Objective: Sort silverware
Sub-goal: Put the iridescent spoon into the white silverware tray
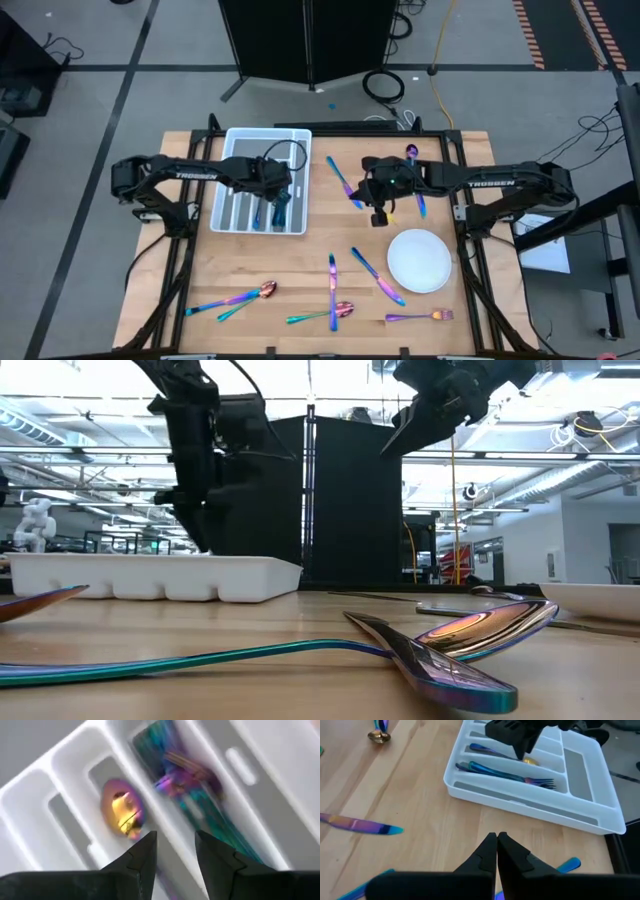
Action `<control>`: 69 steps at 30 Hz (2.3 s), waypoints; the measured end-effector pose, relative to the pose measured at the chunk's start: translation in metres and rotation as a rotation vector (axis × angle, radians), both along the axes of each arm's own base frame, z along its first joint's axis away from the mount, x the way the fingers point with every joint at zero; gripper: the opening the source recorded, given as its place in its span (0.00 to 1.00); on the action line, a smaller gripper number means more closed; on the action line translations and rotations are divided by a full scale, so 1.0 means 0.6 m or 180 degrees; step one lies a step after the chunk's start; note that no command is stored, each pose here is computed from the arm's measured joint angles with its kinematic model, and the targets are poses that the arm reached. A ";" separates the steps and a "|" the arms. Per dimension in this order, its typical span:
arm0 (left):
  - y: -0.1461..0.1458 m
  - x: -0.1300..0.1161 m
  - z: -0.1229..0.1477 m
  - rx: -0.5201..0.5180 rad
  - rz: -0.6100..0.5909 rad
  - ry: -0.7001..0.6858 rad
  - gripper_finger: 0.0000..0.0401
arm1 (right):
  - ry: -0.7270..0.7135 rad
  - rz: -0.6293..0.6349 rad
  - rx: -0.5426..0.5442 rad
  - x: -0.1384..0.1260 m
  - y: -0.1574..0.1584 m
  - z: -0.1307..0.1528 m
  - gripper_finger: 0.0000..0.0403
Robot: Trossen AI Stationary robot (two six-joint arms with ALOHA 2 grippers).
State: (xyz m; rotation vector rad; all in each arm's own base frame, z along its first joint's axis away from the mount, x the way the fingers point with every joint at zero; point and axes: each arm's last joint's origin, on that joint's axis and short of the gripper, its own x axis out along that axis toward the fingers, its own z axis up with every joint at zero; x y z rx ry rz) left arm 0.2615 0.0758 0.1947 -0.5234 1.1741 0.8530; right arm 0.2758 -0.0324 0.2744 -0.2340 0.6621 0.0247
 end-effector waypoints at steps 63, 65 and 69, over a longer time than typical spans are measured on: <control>-0.006 -0.018 -0.082 -0.0043 0.0299 0.0328 0.06 | -0.0007 0.0028 -0.0011 0.001 0.000 0.001 0.00; -0.006 -0.020 -0.071 0.0023 0.0249 0.0329 0.06 | -0.0007 0.0028 -0.0012 0.001 0.000 0.001 0.00; -0.006 -0.019 -0.039 0.0112 0.0159 0.0055 0.05 | -0.0002 0.0026 -0.0010 0.000 0.000 0.001 0.00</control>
